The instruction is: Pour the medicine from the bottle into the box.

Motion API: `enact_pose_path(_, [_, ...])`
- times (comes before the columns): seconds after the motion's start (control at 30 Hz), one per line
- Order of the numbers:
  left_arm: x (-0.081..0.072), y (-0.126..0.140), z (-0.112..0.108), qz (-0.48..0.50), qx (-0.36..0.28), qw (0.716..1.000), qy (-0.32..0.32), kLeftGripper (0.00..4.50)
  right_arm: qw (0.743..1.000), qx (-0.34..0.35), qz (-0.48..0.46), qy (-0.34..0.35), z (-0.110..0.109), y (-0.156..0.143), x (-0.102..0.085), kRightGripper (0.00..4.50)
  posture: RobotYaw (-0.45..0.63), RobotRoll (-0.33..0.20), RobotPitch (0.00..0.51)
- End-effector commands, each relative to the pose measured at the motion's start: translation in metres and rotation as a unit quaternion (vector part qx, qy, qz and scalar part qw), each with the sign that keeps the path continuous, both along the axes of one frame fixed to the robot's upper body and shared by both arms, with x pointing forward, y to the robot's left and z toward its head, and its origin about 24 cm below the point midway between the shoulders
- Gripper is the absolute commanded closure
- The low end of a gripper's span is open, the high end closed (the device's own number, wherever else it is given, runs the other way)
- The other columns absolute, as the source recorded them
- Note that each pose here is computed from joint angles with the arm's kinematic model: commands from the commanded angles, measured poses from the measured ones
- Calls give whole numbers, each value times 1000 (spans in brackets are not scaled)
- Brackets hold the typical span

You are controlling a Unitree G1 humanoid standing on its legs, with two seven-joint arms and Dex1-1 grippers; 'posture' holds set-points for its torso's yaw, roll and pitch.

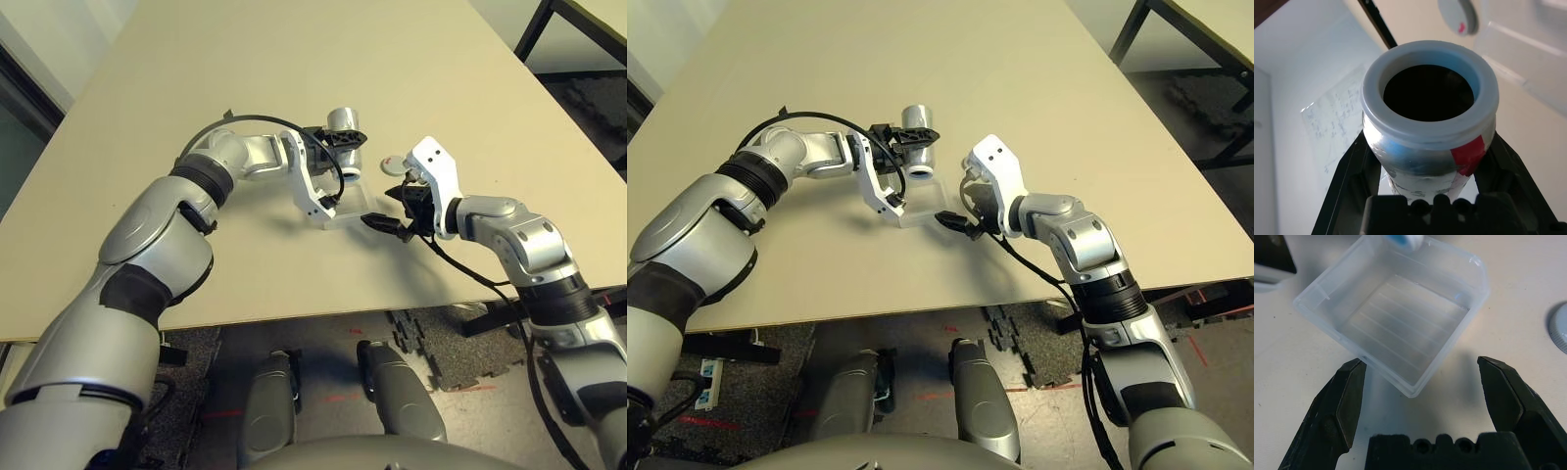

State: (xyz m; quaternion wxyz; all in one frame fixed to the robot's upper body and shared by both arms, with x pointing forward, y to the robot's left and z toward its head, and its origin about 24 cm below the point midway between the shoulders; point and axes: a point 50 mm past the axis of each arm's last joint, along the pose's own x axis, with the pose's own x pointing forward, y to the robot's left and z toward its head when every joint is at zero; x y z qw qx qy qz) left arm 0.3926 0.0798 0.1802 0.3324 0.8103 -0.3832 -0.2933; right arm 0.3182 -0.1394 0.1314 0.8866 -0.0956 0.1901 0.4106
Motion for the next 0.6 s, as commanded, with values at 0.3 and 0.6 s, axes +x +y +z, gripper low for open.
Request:
enact_pose_path(0.3, [3,3,10,78,-163,975,130,1655,1000,-3,7,-5,3,1,5,0,-129,0,141])
enact_pose_path(0.6, [31,59,2,305,-602,579,459,1655,1000,-3,7,-3,3,-1,5,0,-112,0,138])
